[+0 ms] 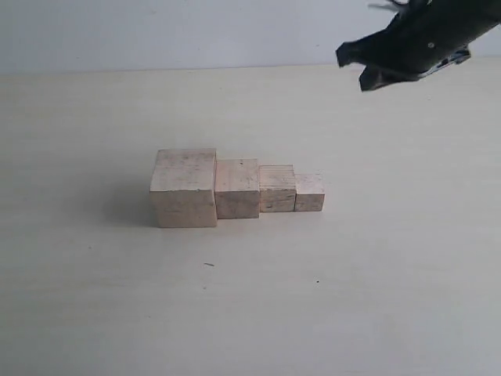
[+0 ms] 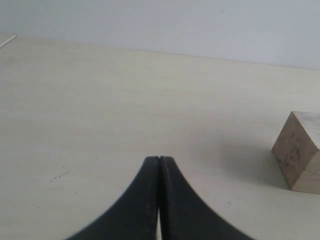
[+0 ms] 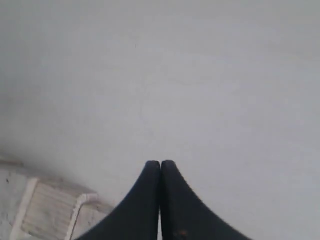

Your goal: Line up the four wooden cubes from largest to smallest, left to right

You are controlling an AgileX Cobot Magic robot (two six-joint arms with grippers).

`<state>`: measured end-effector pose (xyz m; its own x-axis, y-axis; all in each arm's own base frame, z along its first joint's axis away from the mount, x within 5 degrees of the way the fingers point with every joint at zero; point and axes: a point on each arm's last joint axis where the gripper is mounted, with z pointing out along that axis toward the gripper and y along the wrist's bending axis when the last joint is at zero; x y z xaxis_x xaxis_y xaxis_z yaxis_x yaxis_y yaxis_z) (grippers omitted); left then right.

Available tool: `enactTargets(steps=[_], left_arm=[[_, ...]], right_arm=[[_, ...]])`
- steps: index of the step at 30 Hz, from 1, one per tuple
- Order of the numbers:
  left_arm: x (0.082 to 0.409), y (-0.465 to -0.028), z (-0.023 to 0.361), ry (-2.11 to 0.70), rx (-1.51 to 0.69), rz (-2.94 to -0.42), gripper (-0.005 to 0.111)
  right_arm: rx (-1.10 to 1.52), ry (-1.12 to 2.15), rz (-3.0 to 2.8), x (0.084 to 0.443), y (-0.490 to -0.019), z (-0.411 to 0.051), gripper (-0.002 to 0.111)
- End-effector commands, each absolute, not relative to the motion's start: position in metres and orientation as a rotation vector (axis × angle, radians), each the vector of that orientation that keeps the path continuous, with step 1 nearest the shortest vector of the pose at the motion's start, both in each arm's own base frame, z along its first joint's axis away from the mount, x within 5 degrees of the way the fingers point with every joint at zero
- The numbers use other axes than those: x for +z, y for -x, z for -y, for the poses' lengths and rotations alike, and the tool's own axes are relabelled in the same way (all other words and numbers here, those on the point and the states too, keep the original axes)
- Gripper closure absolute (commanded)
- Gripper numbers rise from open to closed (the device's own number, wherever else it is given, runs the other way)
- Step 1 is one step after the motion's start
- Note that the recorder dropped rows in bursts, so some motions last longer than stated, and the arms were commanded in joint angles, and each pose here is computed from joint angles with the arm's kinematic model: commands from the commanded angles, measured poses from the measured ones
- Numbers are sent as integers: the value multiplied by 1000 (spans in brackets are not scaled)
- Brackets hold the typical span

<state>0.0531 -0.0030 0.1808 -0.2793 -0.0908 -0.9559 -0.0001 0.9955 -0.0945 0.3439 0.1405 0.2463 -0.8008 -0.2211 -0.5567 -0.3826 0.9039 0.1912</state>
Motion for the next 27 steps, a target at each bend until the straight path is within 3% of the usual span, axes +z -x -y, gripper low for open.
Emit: enactTargets(steps=[1, 4, 10, 27], left_arm=[[181, -53, 3, 58, -90, -1842, 107], [181, -53, 3, 58, -90, -1842, 107], [181, -53, 3, 58, -90, -1842, 107], [181, -53, 3, 58, -90, -1842, 107]], right_arm=[[386, 264, -2256, 281, -303, -117, 108], [419, 194, -2152, 296, -267, -103, 108], [494, 140, -2026, 331, -239, -94, 108], [470, 165, -1985, 338, -234, -92, 108]])
